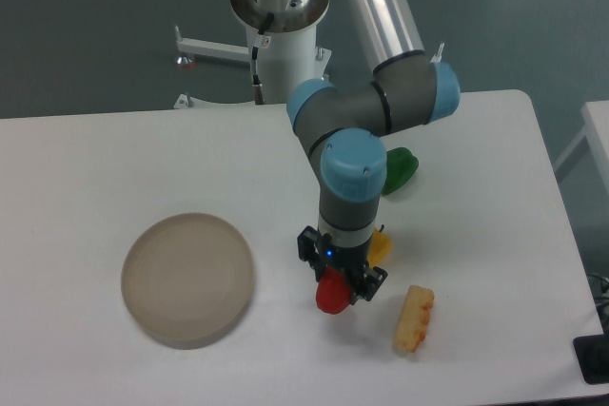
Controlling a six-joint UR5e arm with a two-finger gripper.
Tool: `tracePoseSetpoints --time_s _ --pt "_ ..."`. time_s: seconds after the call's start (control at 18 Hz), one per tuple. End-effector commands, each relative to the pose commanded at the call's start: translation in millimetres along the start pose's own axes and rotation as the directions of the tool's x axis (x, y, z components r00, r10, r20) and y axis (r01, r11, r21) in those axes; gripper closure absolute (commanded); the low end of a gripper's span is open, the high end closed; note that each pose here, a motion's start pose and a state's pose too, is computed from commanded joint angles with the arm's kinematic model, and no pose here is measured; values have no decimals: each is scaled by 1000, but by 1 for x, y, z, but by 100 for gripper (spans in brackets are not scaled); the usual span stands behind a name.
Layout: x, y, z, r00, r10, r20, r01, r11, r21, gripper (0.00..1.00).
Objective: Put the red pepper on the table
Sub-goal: 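Lower the red pepper toward the table beside the yellow pepper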
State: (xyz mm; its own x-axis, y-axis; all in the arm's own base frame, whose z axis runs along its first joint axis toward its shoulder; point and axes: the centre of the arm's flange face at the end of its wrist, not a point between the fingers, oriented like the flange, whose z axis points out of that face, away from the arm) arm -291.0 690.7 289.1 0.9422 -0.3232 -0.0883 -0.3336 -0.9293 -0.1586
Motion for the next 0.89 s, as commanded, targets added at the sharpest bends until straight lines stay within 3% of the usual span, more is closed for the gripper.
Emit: tracePoseSetpoints --time_s 0.39,0.89 --pt "7 2 17 997 -54 -58 52 998 -38 59" --pt "21 -8 32 996 -62 -69 58 996 -61 59"
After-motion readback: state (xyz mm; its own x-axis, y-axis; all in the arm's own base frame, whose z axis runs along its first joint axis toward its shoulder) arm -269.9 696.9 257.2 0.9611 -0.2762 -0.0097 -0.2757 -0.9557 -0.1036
